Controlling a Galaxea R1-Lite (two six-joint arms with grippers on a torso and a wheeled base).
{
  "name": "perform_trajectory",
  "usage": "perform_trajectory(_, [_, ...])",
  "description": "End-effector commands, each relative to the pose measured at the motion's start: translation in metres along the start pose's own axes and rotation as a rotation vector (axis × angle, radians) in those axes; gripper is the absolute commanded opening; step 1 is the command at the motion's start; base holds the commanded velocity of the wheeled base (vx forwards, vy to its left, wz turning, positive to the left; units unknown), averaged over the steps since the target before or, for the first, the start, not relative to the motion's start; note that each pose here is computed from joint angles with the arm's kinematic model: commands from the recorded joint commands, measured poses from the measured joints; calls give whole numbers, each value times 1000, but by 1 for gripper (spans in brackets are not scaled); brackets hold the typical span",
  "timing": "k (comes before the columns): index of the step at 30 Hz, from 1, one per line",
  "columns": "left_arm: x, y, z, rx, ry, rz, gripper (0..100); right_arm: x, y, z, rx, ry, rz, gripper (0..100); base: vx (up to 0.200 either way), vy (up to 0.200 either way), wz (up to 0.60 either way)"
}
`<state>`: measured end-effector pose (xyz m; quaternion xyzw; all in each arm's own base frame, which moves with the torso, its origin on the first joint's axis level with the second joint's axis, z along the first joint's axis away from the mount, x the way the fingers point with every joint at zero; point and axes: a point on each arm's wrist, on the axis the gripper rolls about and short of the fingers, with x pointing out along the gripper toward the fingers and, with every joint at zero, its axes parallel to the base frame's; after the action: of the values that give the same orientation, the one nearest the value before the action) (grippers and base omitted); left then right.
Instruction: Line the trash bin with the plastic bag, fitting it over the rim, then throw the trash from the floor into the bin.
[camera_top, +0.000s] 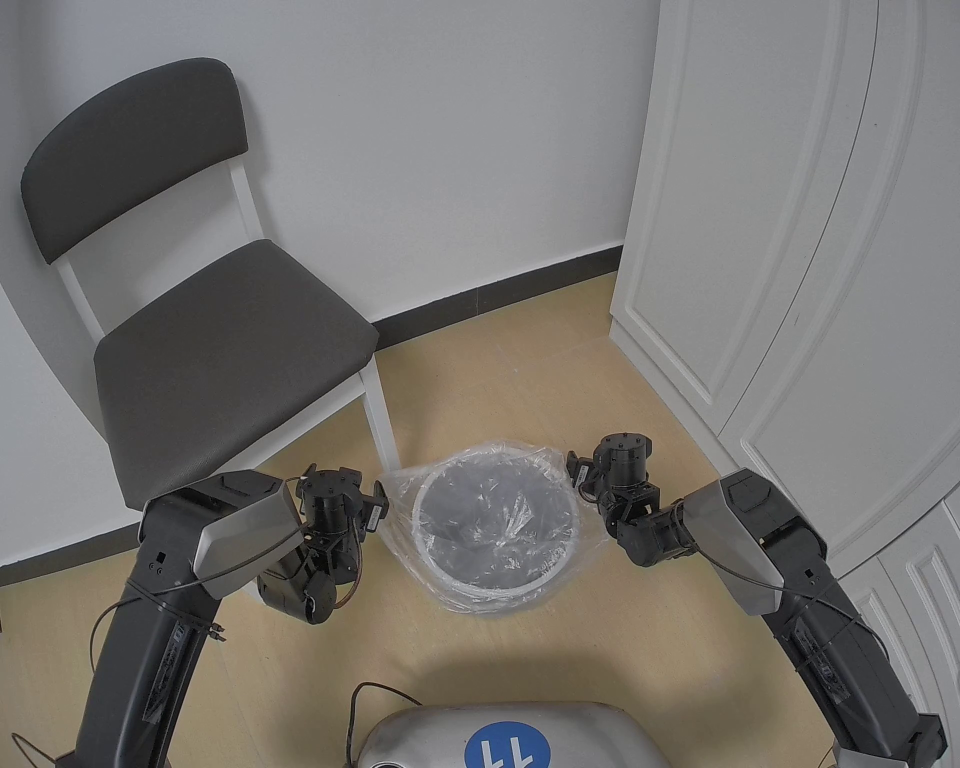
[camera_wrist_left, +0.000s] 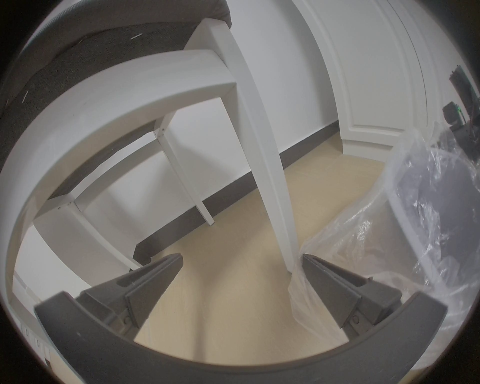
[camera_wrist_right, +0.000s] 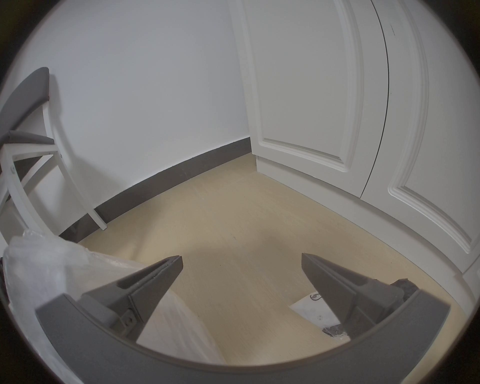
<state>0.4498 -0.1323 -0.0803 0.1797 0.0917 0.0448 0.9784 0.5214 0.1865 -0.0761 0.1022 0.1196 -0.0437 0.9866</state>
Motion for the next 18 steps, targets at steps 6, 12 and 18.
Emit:
perform_trajectory(6, [-10, 5, -1, 27, 59, -15, 100, 1, -5, -8, -39, 51, -34, 100, 0, 0, 0])
perform_trajectory(12, [-10, 7, -1, 27, 62, -13, 100, 1, -9, -15, -78, 97, -71, 100, 0, 0, 0])
perform_trajectory(18, [-11, 9, -2, 32, 72, -11, 100, 1, -15, -19, -117, 150, -129, 100, 0, 0, 0])
